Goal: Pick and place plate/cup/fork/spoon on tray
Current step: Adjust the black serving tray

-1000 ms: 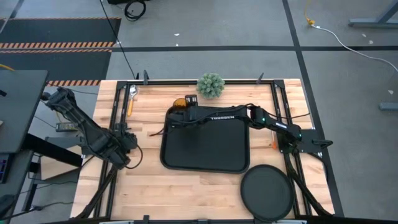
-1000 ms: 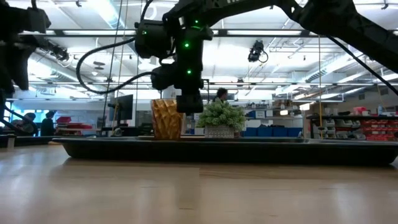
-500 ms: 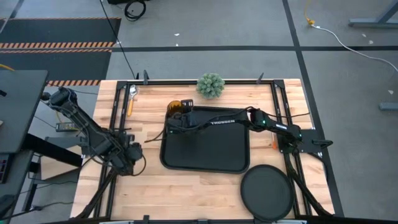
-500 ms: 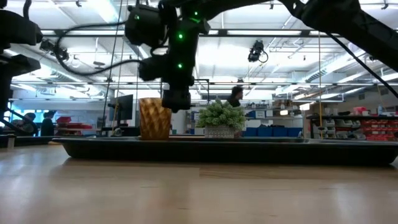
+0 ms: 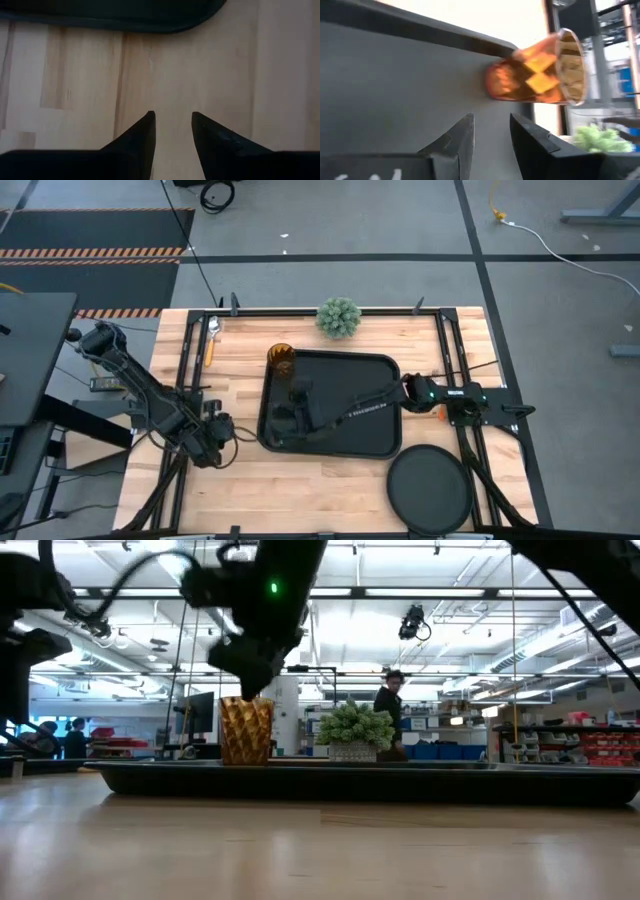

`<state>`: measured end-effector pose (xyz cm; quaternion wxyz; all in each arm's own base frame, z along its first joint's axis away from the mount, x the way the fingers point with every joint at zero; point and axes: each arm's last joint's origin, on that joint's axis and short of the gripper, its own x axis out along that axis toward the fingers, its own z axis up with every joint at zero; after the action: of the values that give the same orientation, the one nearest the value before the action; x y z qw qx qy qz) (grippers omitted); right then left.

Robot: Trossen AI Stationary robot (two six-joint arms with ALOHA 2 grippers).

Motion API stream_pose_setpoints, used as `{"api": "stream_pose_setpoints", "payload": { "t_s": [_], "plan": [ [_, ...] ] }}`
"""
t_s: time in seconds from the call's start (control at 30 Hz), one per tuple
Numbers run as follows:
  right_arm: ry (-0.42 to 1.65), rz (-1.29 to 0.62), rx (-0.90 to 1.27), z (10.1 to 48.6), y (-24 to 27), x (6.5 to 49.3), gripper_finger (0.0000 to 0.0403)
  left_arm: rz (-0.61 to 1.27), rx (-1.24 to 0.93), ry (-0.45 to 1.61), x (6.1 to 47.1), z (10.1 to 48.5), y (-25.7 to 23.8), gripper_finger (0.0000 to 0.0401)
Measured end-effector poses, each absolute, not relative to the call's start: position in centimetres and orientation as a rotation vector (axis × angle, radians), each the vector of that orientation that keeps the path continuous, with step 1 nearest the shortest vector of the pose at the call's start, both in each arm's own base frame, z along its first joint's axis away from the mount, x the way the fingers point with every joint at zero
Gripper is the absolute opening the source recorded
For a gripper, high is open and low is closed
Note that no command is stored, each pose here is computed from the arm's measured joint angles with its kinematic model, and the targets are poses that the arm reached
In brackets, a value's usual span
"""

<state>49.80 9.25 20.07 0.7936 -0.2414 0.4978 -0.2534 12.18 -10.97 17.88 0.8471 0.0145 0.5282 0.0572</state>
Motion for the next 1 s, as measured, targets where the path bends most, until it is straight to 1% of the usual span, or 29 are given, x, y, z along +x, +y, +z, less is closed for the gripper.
{"api": "stream_pose_setpoints", "payload": {
  "t_s": [0.07,0.13,0.27,0.33,0.43,0.57,0.67,0.87,1.0],
  "plan": [
    [1.051,-0.499,-0.469,20.0,11.2,49.5,0.0132,0.144,0.05,1.139,12.7,17.1,-11.2,0.0132],
    [1.027,-0.412,-0.403,20.0,13.7,49.2,0.0132,0.165,0.07,1.166,13.3,16.2,-11.6,0.0132],
    [0.958,-0.14,-0.253,20.2,18.8,48.9,0.0132,0.16,0.089,1.209,14.8,14.2,-12.2,0.0132],
    [0.888,-0.027,-0.179,20.6,21.1,48.9,0.0132,0.158,0.101,1.214,15.7,13.3,-12.4,0.0132],
    [0.77,0.077,-0.111,21.5,23.9,48.8,0.0132,0.181,0.125,1.206,16.8,12.5,-12.1,0.0132],
    [0.648,0.137,-0.071,22.4,26.4,48.5,0.0132,0.23,0.123,1.151,18.1,12.1,-11.4,0.0132],
    [0.618,0.158,-0.063,22.7,27.3,48.1,0.0132,0.209,0.143,1.117,18.5,12.2,-11.4,0.0132],
    [0.633,0.167,-0.074,22.6,27.8,47.8,0.0132,0.095,0.152,1.027,19.2,12.4,-12.5,0.0132],
    [0.703,0.184,-0.059,22.4,27.6,47.3,0.0132,-0.027,0.151,1.013,19.0,12.6,-13.8,0.0132]
  ]
}}
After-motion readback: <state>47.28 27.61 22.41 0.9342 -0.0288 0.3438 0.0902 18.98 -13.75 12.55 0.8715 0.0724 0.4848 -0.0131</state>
